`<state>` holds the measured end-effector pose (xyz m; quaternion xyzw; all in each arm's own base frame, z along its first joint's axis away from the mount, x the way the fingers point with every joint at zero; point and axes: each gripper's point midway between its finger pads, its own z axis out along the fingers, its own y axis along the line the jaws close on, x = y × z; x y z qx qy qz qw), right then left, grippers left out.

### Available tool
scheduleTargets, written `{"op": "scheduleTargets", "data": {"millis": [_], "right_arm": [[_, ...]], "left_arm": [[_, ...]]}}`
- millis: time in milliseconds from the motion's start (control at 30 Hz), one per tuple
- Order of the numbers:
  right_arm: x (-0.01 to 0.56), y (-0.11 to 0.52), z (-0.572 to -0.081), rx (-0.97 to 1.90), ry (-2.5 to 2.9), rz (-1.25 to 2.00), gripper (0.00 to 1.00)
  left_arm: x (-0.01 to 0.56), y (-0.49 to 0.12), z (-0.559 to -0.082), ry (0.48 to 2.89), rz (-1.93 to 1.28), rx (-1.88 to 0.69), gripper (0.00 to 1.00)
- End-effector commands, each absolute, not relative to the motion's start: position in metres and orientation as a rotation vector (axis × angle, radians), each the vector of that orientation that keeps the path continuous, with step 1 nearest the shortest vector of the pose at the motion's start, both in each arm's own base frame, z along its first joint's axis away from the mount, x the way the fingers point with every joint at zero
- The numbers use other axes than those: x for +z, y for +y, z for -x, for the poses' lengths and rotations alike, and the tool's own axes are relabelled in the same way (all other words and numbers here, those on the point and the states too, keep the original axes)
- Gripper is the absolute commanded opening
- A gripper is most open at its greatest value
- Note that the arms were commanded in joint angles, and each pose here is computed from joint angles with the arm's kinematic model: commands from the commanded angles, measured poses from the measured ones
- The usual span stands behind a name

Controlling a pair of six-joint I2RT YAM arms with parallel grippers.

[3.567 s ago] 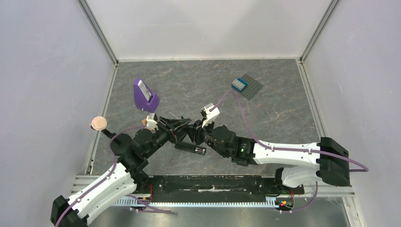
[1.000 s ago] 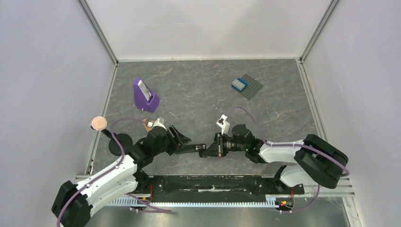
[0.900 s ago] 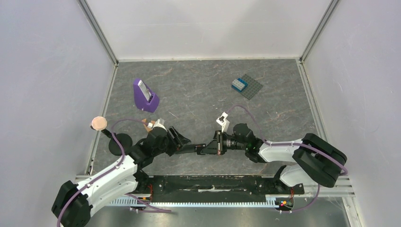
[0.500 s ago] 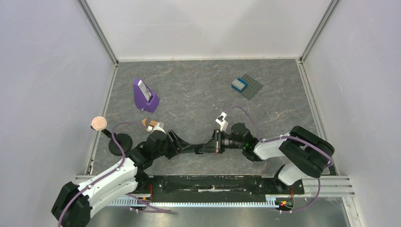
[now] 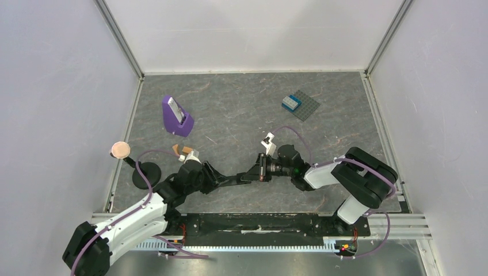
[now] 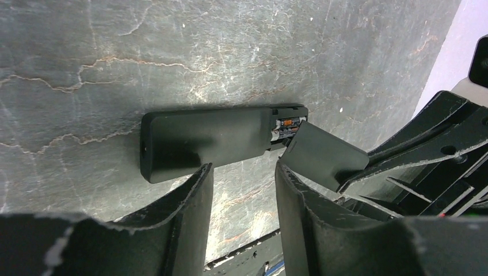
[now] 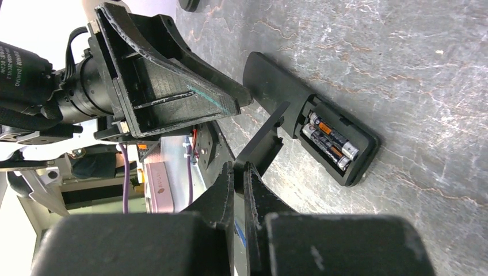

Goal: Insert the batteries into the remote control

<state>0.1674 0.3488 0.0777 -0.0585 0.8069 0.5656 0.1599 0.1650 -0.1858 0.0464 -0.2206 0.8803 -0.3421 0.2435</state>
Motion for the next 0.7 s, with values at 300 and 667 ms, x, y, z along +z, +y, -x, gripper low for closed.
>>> {"op": "scheduleTargets", "data": {"millis": [300, 667], "right_arm": [[0.061, 0.350, -0.172, 1.577, 2.366, 0.212, 0.00], [0.044, 0.340, -0.174, 1.527, 2.433, 0.170, 0.04]], "left_arm": [[0.041, -0.182, -0.163, 2.407, 0.623, -0.930, 0.44], [0.038, -0.180, -0.161, 2.415, 0.639, -0.919, 0.43]]}}
